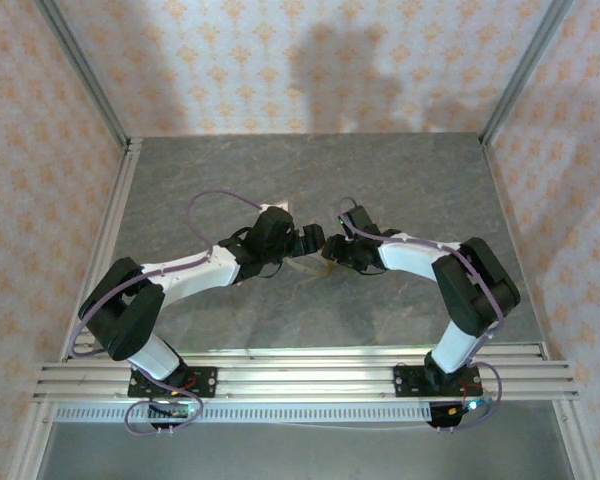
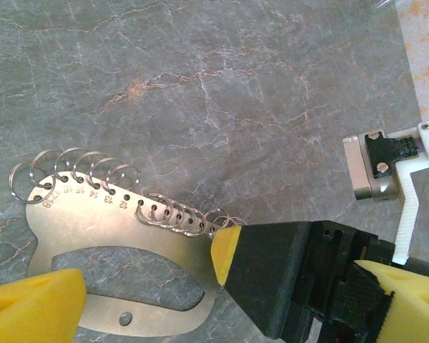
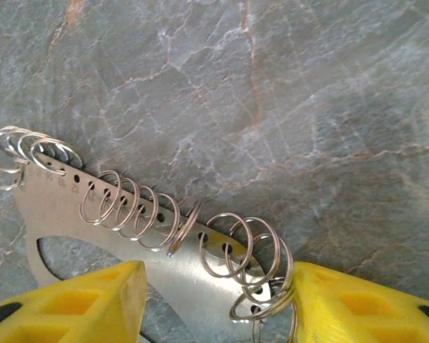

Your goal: Put the keys on the keyring

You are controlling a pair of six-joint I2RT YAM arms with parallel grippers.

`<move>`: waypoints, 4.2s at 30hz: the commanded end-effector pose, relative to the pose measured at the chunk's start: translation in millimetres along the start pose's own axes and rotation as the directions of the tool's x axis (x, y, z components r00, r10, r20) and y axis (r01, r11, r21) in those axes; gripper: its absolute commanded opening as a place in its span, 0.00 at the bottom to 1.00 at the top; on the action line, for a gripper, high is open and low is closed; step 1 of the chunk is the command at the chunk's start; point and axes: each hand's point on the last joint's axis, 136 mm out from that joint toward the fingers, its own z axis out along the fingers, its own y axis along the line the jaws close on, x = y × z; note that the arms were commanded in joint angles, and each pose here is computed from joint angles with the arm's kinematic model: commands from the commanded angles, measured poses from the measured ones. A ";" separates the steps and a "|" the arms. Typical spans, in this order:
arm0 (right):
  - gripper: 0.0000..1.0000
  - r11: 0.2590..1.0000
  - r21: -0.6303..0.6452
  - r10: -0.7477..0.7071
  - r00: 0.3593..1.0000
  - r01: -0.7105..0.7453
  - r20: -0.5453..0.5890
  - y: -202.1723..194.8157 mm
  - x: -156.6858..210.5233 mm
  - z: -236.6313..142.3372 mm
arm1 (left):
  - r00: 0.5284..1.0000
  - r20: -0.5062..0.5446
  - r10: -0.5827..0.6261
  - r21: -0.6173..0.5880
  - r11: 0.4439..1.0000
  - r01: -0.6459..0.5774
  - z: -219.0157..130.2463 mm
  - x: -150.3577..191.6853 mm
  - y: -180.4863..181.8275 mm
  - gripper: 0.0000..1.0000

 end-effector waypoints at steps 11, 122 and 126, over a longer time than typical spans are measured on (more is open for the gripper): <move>0.54 0.994 -0.110 0.000 0.999 -0.005 -0.045 18.4 35.0 -14.2 | 1.000 0.019 0.011 -0.009 1.000 -0.011 -1.7 -1.9 1.6 0.95; 0.33 0.979 0.013 -0.201 0.977 0.202 -0.067 16.5 39.3 -13.5 | 1.000 0.007 0.005 -0.015 1.000 -0.005 -1.1 2.8 5.5 0.95; 0.33 0.972 0.079 -0.220 0.975 0.220 -0.008 4.9 28.0 -27.3 | 1.000 0.009 0.006 -0.015 1.000 -0.006 -2.3 2.7 5.3 0.95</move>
